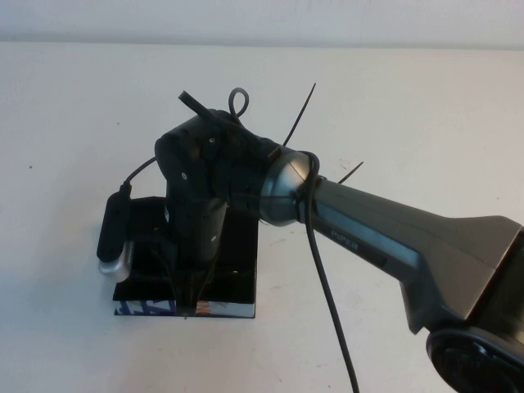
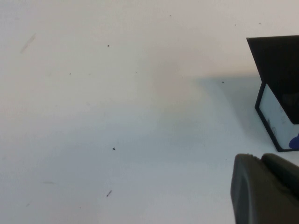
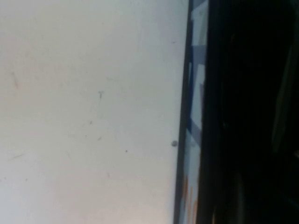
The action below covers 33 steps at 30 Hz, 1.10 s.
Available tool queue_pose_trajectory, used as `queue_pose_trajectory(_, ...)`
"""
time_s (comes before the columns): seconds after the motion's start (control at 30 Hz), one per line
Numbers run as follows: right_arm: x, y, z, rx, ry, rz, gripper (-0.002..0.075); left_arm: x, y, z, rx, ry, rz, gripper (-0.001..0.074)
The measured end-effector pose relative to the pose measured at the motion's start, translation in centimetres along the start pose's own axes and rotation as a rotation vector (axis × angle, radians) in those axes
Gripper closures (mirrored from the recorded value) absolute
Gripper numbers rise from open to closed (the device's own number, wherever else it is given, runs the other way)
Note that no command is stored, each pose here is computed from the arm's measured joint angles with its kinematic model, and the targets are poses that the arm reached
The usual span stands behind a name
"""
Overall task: Return glasses to glasses case
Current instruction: Place the glasses in the glasses case
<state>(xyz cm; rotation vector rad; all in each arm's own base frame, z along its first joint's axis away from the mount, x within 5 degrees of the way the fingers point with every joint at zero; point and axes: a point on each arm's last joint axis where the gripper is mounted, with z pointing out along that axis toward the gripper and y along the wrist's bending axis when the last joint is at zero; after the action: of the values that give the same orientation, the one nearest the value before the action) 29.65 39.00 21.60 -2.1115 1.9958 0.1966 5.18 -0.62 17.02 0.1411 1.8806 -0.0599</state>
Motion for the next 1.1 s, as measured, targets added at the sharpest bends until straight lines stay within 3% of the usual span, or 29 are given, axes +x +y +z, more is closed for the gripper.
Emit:
queue_pose_trajectory(0.13, 0.0, 0.0, 0.0, 0.000, 0.000, 0.000, 0.0650, 0.0, 0.0, 0.0, 0.000, 0.000, 0.000, 0.0738)
queue_pose_trajectory(0.37, 0.1, -0.2, -0.1, 0.017, 0.013, 0.001, 0.0449, 0.0, 0.0, 0.0, 0.000, 0.000, 0.000, 0.0738)
queue_pose_trajectory(0.47, 0.1, -0.2, -0.2, 0.021, 0.011, 0.012, 0.0414, 0.0, 0.0, 0.0, 0.000, 0.000, 0.000, 0.0738)
queue_pose_trajectory(0.67, 0.1, -0.3, -0.4, 0.039, 0.020, 0.006, 0.0402, 0.0, 0.0, 0.0, 0.000, 0.000, 0.000, 0.0738)
queue_pose_trajectory(0.87, 0.1, -0.4, -3.3, 0.096, -0.009, 0.029, 0.0401, 0.0, 0.0, 0.0, 0.000, 0.000, 0.000, 0.0738)
queue_pose_trajectory(1.0, 0.6, -0.7, -5.9, 0.128, -0.047, 0.148, 0.0414, 0.0, 0.0, 0.0, 0.000, 0.000, 0.000, 0.0738)
queue_pose_trajectory(1.1, 2.0, -1.5, -8.1, 0.150, -0.074, 0.289, 0.0483, 0.0, 0.0, 0.0, 0.000, 0.000, 0.000, 0.0738)
